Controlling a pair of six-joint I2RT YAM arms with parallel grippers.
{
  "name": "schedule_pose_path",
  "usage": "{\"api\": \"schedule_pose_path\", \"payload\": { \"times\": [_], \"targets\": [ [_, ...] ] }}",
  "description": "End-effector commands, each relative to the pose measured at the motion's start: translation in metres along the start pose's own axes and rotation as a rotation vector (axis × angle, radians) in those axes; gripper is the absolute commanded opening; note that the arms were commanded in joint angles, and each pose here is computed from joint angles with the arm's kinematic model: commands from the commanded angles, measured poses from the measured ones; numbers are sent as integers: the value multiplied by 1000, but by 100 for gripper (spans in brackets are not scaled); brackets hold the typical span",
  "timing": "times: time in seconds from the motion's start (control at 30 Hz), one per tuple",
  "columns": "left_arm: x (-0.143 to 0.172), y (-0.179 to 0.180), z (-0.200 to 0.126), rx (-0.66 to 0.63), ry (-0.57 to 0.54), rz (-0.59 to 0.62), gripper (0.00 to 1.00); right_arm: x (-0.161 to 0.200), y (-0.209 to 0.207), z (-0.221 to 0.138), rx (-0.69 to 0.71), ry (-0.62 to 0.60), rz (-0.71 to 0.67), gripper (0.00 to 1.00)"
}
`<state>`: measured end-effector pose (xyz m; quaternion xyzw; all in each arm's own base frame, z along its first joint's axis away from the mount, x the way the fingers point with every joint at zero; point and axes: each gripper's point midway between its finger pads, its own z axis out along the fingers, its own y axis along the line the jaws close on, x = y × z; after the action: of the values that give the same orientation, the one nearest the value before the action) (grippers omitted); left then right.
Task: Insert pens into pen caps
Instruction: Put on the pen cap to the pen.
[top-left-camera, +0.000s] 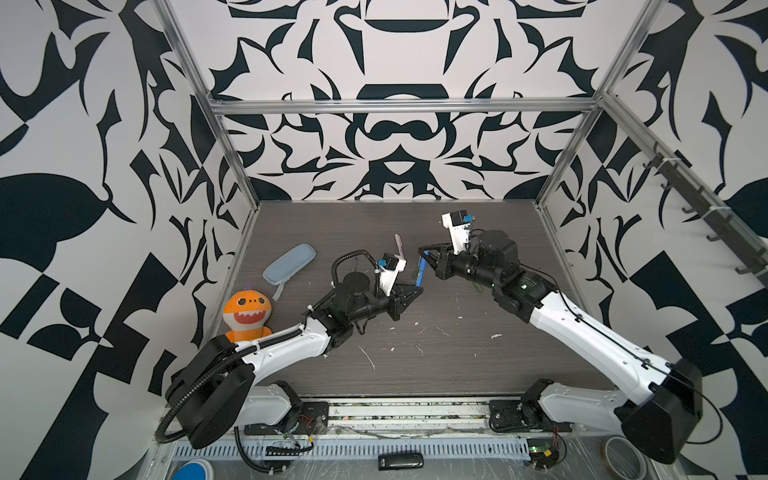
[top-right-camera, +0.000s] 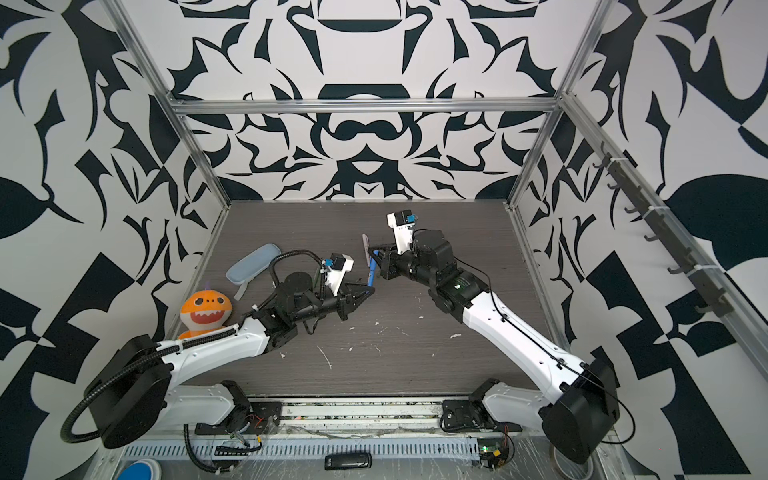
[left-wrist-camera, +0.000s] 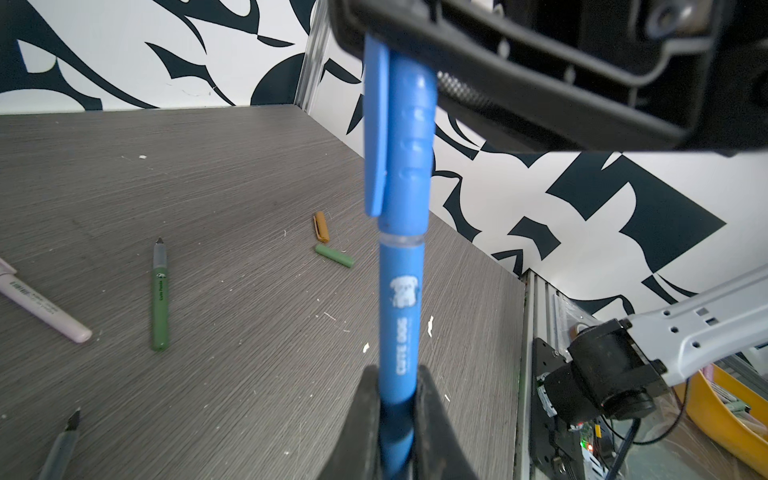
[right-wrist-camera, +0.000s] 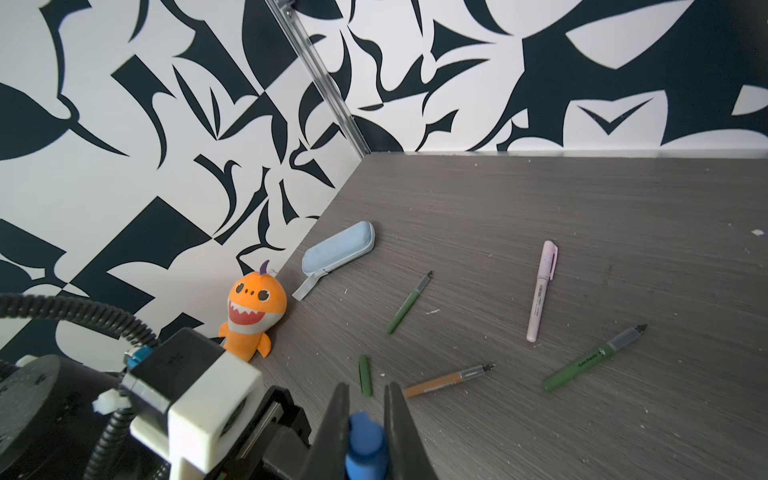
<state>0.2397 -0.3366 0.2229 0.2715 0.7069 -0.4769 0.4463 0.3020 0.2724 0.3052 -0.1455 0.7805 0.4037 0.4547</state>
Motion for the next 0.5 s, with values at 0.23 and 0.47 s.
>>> {"api": "schedule_pose_path", "payload": {
  "times": [0.23,0.47],
  "targets": [
    [-122,-25,-13,11,-342,97,0,61,-15,3,-8,115,90,3],
    [-149,-30,-19,15,-394,142,0,86,-28,3,18,150,116,2]
  ]
}}
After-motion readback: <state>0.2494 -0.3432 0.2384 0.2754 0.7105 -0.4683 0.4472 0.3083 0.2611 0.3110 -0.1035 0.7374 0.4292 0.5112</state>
